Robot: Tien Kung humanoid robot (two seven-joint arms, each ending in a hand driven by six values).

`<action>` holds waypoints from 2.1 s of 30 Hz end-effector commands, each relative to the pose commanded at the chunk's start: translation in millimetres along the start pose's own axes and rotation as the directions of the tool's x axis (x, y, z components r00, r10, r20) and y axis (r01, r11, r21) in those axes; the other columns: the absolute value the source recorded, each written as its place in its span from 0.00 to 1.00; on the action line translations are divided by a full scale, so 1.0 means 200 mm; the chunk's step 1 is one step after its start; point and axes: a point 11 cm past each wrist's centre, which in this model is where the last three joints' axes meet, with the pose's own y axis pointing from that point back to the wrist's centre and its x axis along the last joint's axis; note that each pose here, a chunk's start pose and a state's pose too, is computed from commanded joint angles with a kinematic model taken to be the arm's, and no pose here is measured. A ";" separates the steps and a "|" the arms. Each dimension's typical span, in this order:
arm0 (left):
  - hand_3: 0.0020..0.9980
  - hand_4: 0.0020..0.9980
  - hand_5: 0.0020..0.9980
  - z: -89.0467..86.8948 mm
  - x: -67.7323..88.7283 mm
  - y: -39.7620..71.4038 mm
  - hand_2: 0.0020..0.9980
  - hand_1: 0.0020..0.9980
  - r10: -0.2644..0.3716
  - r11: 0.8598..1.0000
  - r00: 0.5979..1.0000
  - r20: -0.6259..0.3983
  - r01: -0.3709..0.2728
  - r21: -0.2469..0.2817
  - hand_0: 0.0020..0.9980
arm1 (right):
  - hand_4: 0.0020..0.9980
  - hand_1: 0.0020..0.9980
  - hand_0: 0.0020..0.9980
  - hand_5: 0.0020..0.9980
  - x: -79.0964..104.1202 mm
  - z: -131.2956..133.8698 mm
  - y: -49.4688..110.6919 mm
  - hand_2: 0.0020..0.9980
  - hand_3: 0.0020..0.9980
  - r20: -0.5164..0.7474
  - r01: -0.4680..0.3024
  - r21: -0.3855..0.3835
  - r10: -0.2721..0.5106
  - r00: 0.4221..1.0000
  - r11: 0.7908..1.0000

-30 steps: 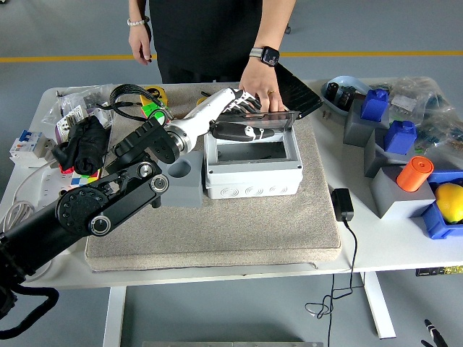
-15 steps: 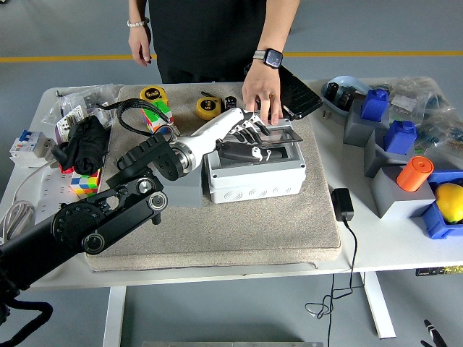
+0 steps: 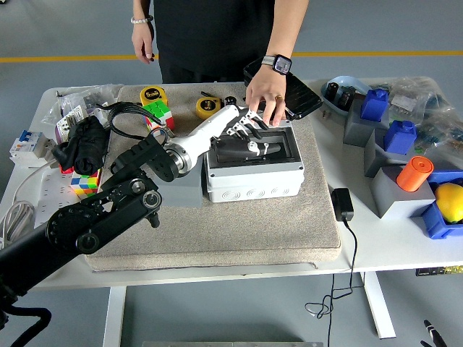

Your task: Fetch the battery,place it into the box,close the lid of the box

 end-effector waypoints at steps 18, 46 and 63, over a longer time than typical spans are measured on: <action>0.62 0.98 0.45 -0.34 0.63 0.32 0.60 0.65 0.395 0.919 0.865 -0.310 -0.379 0.113 0.62 | 1.00 0.66 0.73 0.62 0.00 0.01 0.00 0.65 0.60 -0.002 0.006 -0.013 -0.006 1.000 1.000; 0.61 0.97 0.43 -0.45 0.77 0.46 0.60 0.64 0.456 0.890 0.843 -0.287 -0.421 0.177 0.61 | 1.00 0.67 0.73 0.62 0.00 -0.01 0.00 0.65 0.60 -0.018 0.020 -0.024 -0.020 1.000 1.000; 0.61 0.97 0.43 -0.46 0.78 0.47 0.60 0.64 0.453 0.891 0.850 -0.269 -0.419 0.177 0.61 | 1.00 0.67 0.73 0.62 0.02 -0.04 0.00 0.66 0.60 -0.029 0.014 -0.016 -0.015 0.999 1.000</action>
